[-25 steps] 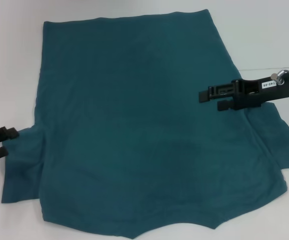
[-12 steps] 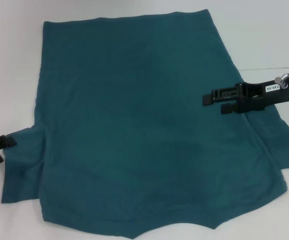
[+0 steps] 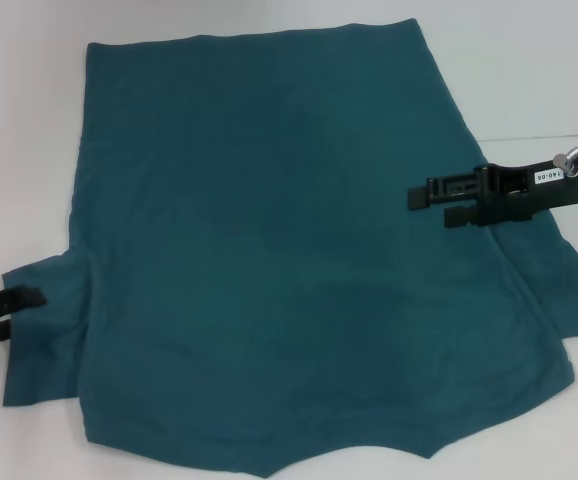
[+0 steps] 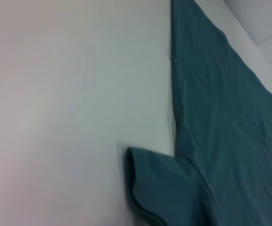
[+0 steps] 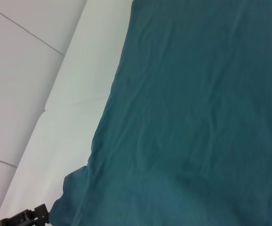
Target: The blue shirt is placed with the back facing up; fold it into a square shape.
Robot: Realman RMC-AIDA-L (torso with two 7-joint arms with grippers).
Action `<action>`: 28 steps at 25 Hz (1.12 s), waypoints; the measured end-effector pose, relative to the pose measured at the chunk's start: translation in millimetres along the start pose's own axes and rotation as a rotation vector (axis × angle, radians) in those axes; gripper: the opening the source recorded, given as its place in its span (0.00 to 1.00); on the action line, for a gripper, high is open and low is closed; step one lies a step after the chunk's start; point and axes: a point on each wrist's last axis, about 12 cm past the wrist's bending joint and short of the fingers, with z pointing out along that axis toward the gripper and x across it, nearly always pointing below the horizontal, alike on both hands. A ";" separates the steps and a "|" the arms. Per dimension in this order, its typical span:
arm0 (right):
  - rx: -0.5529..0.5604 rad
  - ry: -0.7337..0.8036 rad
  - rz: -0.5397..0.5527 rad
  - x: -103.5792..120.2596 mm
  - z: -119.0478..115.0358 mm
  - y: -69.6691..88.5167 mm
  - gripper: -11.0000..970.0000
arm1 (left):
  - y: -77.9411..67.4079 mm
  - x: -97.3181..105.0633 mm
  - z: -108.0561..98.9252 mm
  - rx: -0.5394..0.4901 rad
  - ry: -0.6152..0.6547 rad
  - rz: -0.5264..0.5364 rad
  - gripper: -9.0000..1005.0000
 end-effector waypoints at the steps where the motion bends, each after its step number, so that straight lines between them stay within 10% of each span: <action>1: 0.000 -0.001 0.000 -0.1 -0.1 0.0 0.94 | -1.6 0.9 2.3 0.001 0.010 0.007 0.70; 14: -0.002 -0.017 0.010 -0.2 -4.1 -2.6 0.94 | -5.6 -0.8 7.1 -0.014 0.031 0.009 0.68; 28: -0.002 -0.015 0.012 0.3 -4.6 -3.0 0.94 | -7.2 -5.8 6.0 -0.046 0.054 0.059 0.20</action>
